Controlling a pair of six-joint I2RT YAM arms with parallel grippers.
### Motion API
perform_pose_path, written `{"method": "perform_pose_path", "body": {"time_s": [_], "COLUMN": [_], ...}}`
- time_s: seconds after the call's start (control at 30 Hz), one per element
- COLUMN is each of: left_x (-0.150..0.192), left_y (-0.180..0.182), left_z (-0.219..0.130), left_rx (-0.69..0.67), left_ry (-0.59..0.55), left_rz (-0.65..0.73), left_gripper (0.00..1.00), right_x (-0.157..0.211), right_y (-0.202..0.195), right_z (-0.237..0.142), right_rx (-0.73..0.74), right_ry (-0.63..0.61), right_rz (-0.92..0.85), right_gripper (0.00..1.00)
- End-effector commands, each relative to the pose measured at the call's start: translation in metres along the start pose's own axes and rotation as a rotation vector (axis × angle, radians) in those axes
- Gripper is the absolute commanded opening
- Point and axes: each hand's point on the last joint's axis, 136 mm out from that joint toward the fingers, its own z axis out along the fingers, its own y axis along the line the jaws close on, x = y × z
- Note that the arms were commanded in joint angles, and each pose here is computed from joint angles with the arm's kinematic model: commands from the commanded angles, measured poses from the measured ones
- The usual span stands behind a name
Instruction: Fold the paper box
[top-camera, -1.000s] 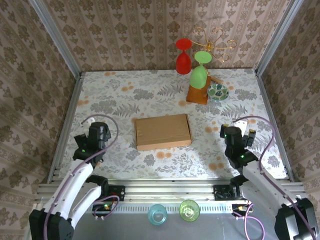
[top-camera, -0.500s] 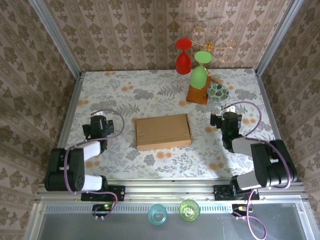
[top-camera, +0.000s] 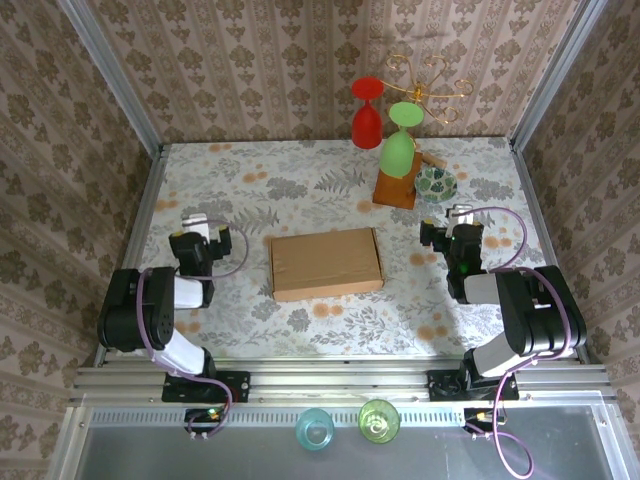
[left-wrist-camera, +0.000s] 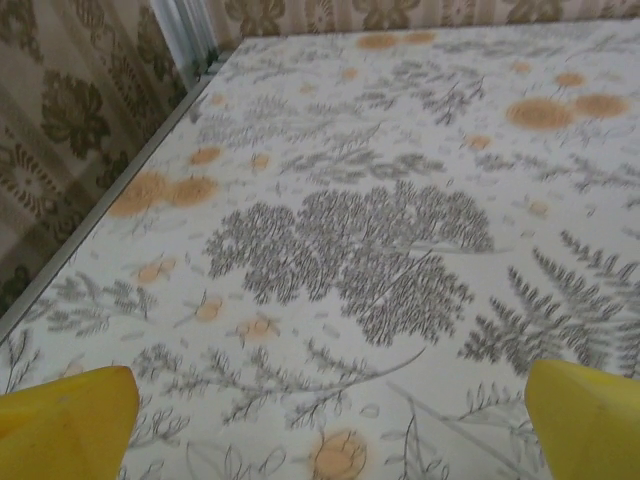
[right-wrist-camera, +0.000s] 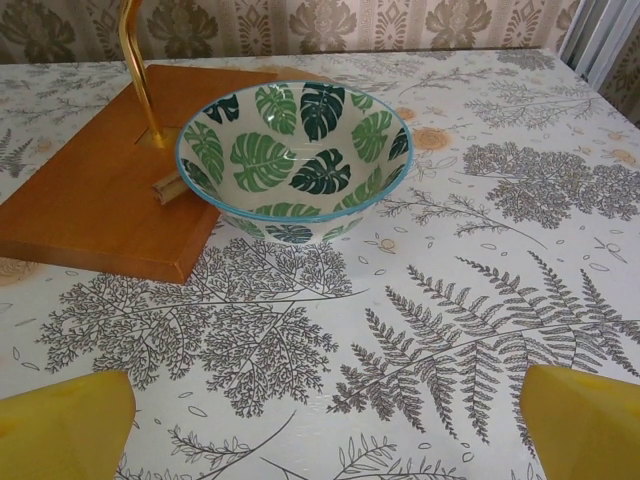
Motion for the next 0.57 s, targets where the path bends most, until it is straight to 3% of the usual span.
{"method": "perform_pose_path", "body": {"time_s": [0.0,0.43,0.53], "left_x": [-0.011,-0.011,-0.011], "left_y": [-0.003,-0.002,0.012], "left_z": [0.001,0.0,-0.021], "left_rx": [0.024,0.021,-0.045], "left_ry": [-0.035,-0.043,-0.144], "left_rz": [0.01,0.004,-0.036], "left_gripper": [1.0,1.0,1.0], "right_x": [-0.006,-0.006,-0.008], "right_y": [-0.002,-0.003,0.005], "right_z": [0.002,0.001,-0.013], "right_rx": [0.011,0.012,-0.018], "right_ry": [-0.018,-0.023,-0.1], "right_rz": [0.015,0.015,-0.012], "right_gripper": [1.0,1.0,1.0]}}
